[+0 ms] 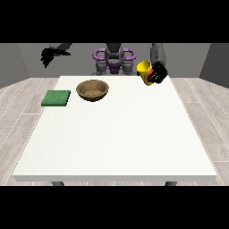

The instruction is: Pick the cup and pour the ball into the bowl, then pick the bowl and place it on the pad

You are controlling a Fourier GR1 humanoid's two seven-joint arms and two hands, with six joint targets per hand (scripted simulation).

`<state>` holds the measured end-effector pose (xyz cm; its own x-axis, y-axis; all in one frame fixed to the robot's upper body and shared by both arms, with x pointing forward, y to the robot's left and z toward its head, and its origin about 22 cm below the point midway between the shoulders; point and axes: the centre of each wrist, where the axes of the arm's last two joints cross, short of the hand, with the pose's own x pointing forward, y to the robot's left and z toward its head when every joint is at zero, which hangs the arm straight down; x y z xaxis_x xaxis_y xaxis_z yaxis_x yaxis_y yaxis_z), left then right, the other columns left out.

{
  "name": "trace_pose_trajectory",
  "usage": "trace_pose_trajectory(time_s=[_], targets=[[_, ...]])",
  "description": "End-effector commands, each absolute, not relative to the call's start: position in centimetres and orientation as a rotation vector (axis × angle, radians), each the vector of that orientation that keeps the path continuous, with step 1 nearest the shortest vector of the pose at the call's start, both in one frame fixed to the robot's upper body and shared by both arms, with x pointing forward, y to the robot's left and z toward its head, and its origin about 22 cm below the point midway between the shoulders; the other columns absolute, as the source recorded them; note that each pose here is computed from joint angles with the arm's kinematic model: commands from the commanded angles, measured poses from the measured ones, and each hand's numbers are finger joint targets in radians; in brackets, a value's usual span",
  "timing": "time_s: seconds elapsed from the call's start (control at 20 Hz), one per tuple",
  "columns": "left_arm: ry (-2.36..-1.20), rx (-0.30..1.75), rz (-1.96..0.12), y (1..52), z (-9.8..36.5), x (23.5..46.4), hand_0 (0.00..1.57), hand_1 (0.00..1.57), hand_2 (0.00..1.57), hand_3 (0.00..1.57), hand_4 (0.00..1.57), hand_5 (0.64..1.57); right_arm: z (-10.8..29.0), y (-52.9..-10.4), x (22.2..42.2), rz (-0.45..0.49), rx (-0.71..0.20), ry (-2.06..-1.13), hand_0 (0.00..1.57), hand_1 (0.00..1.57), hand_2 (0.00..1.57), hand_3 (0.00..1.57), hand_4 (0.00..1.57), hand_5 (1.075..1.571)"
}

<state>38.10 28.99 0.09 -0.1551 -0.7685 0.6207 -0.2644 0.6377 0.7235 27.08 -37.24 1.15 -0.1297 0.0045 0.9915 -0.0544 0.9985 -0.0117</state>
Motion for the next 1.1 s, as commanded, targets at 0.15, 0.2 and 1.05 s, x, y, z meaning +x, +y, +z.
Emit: trace_pose_trajectory(time_s=[0.15,0.2,1.05], targets=[[-1.665,0.938,-0.646,27.3,3.3,40.0,1.47,1.47,1.57,1.57,1.57,1.278,1.9,-40.1,27.4,0.025,0.035,-1.695,0.0,0.0,0.0,0.0,0.0,1.568],[-1.664,0.894,-0.685,26.4,3.6,40.0,1.47,1.47,1.57,1.57,1.57,1.278,0.9,-40.7,26.7,0.024,0.014,-1.682,0.0,0.0,0.0,0.0,0.0,1.569],[-1.524,1.46,-1.419,11.4,6.2,41.5,1.5,1.5,1.57,1.57,1.38,1.4,-2.4,-41.0,25.6,-0.008,0.026,-1.624,0.0,0.0,0.0,0.0,0.0,1.571]])
